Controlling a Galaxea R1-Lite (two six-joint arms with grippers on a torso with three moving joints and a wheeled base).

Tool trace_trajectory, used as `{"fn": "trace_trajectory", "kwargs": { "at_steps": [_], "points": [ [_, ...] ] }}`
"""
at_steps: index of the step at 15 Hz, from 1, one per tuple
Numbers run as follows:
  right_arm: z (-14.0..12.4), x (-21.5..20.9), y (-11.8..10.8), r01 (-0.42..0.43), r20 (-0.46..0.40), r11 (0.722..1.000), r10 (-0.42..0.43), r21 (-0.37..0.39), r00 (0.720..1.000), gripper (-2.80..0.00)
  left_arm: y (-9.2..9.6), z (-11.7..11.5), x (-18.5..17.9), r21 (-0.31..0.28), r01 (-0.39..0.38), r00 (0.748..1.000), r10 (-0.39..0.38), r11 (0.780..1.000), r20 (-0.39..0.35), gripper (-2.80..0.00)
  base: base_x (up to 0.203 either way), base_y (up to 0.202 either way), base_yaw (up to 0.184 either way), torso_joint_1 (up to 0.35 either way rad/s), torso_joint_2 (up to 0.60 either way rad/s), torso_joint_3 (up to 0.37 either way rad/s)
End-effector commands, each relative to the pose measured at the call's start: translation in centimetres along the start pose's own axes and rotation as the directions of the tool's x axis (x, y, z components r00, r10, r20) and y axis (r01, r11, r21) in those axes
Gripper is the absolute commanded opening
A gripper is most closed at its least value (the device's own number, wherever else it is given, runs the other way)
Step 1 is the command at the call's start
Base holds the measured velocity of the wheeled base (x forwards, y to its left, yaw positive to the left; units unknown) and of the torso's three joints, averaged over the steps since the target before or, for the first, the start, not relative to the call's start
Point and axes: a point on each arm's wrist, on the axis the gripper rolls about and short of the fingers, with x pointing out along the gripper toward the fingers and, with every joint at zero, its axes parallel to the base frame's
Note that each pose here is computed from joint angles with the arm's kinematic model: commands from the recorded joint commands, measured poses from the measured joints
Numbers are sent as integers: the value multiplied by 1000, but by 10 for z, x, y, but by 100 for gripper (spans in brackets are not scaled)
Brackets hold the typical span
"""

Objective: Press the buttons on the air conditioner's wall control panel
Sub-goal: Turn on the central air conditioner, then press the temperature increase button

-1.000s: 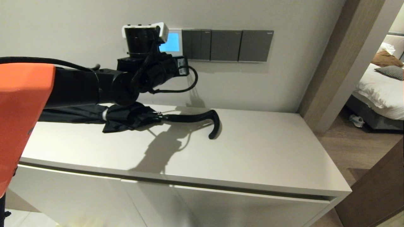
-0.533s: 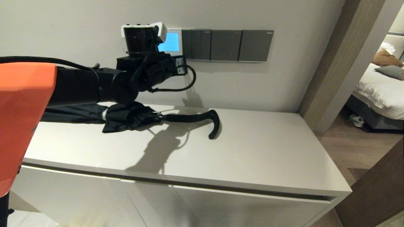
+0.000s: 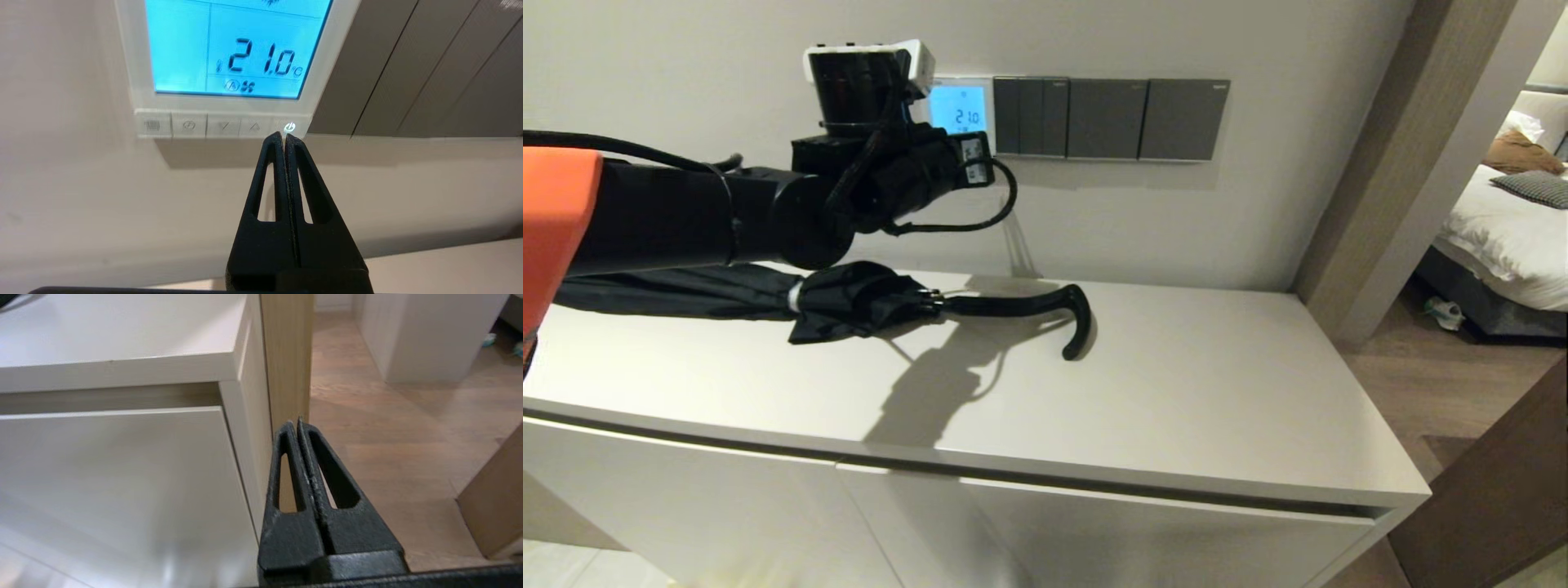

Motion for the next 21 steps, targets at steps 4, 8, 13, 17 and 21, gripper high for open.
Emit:
{"fn": "trace_trajectory", "kwargs": {
  "at_steps": [4,8,13,17,21],
  "points": [
    [-1,0,0,0,-4,1000,0,0,1000,-280,-2,6,-7,-3,6,1000,-6,1000,21,-280,0,0,0,0,0,0],
    [-1,0,0,0,-4,1000,0,0,1000,-280,0,3,-17,1,2,1000,-2,1000,-7,-280,0,0,0,0,0,0],
    [-1,0,0,0,-4,1000,0,0,1000,-280,10,8,-53,11,-14,1000,15,1000,-14,-280,0,0,0,0,0,0],
    [-1,0,0,0,-4,1000,0,-1,1000,-280,47,-9,-105,43,-108,993,110,993,-36,-280,0,0,0,0,0,0],
    [-1,0,0,0,-3,1000,0,0,1000,-280,78,-10,-159,49,-213,976,215,976,-22,-280,0,0,0,0,0,0]
  ]
}}
